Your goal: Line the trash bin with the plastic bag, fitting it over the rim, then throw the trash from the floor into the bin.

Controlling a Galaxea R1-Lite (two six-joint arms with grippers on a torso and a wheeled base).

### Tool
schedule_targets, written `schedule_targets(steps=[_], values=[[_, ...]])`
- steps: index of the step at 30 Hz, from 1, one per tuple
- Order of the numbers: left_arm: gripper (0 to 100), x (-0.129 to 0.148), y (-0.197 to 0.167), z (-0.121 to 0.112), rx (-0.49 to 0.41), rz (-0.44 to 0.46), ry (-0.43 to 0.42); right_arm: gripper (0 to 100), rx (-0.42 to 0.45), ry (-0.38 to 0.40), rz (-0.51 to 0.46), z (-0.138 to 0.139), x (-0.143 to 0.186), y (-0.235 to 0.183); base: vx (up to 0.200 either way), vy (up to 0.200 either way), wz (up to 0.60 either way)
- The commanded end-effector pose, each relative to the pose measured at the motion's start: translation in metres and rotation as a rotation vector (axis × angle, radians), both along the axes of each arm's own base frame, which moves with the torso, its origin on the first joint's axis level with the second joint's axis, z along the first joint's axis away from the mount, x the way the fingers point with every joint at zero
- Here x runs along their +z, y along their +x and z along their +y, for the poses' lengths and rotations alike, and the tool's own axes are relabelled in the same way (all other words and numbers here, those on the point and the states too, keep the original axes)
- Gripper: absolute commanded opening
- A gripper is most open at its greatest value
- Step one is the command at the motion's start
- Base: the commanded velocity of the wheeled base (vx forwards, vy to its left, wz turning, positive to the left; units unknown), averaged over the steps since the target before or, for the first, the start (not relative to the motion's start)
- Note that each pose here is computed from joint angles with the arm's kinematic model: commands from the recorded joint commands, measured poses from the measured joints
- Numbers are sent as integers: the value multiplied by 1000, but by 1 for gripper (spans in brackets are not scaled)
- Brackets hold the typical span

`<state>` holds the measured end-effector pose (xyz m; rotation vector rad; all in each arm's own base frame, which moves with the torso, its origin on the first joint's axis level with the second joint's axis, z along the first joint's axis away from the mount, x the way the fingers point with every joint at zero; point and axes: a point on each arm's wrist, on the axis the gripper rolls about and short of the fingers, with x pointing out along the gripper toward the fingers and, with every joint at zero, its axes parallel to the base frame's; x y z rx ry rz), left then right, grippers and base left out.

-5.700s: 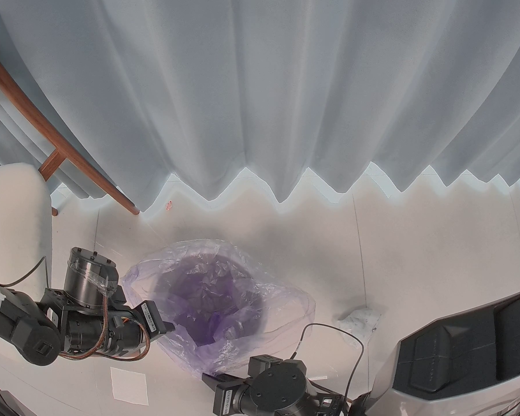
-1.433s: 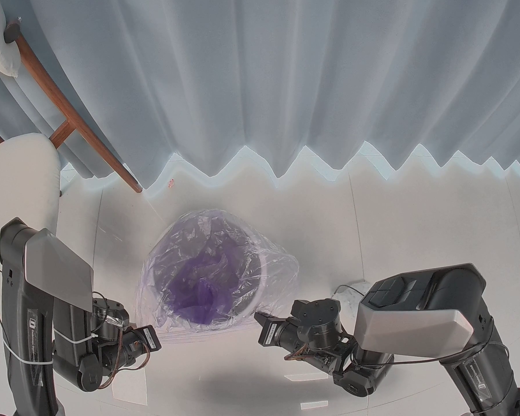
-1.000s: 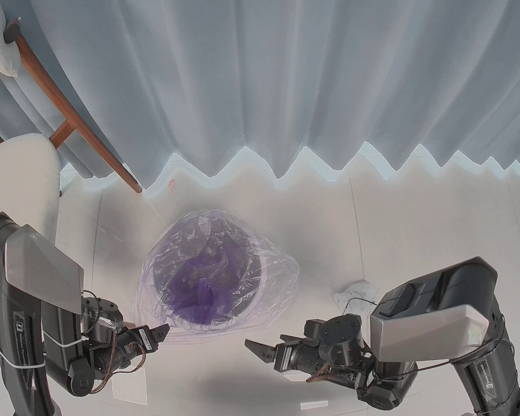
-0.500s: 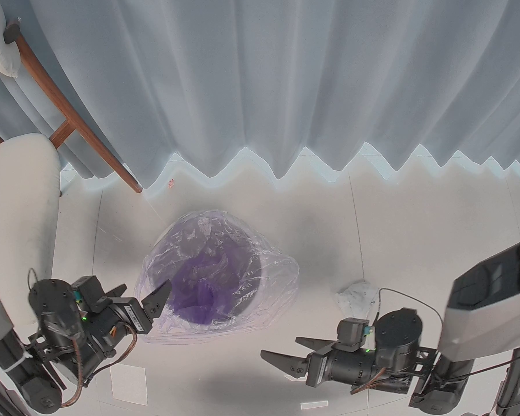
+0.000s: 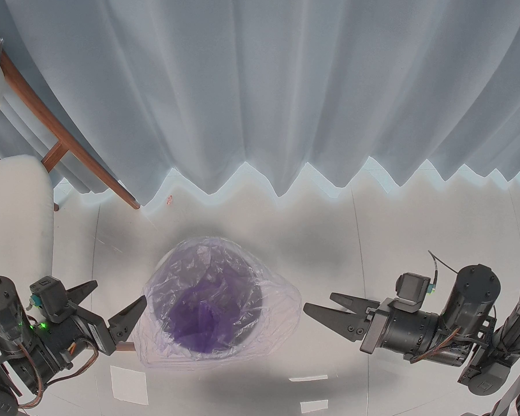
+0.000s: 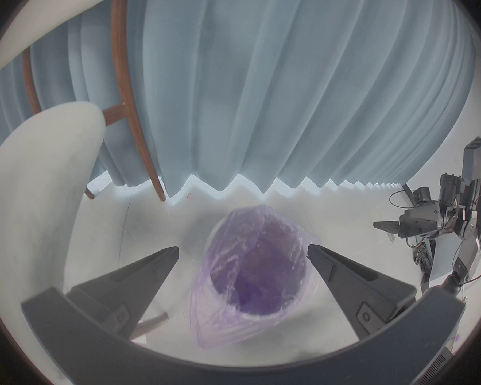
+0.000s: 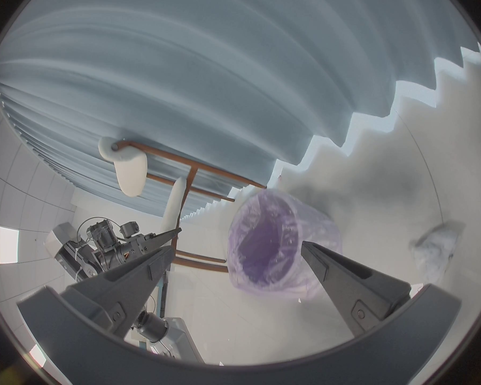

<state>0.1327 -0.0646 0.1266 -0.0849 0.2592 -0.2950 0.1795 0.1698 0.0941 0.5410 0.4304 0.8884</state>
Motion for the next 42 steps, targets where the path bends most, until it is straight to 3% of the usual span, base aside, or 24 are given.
schedule_targets(steps=[1, 5, 10, 13, 14, 17, 21, 23, 28, 35, 42], values=[[100, 7, -13, 7, -10, -59, -33, 100, -12, 34, -32, -7, 12, -1, 0, 0, 0], [100, -6, -23, 9, -83, 48, -133, 100, -11, 40, -36, -6, 11, -1, 0, 0, 0], [100, 0, -24, 10, -143, 32, -176, 100, -6, 47, -33, -5, 11, -2, 0, 0, 0], [100, -2, -16, 6, -156, 63, -145, 100, -4, 47, -31, -5, 11, -2, 0, 0, 0], [100, -16, -5, 2, -152, 146, -64, 100, -1, 47, -31, -4, 11, -3, 0, 0, 0], [100, -34, 12, 1, -122, 237, 22, 100, 1, 43, -19, -4, 9, -4, 0, 0, 0], [100, -36, 30, 3, -88, 235, 54, 100, 19, 45, -7, -2, 8, -8, 0, 0, 0], [100, -36, 62, -1, -85, 208, 98, 100, 30, 44, 1, 0, 7, -10, 0, 0, 0], [100, -43, 94, -6, -79, 202, 118, 100, 26, 46, -6, -1, 8, -10, 0, 0, 0], [100, -65, 115, -13, -133, 176, 199, 100, 24, 62, -35, -1, 12, -10, 0, 0, 0], [100, -76, 125, -22, -164, 125, 193, 100, 22, 61, -32, -2, 12, -10, 0, 0, 0]])
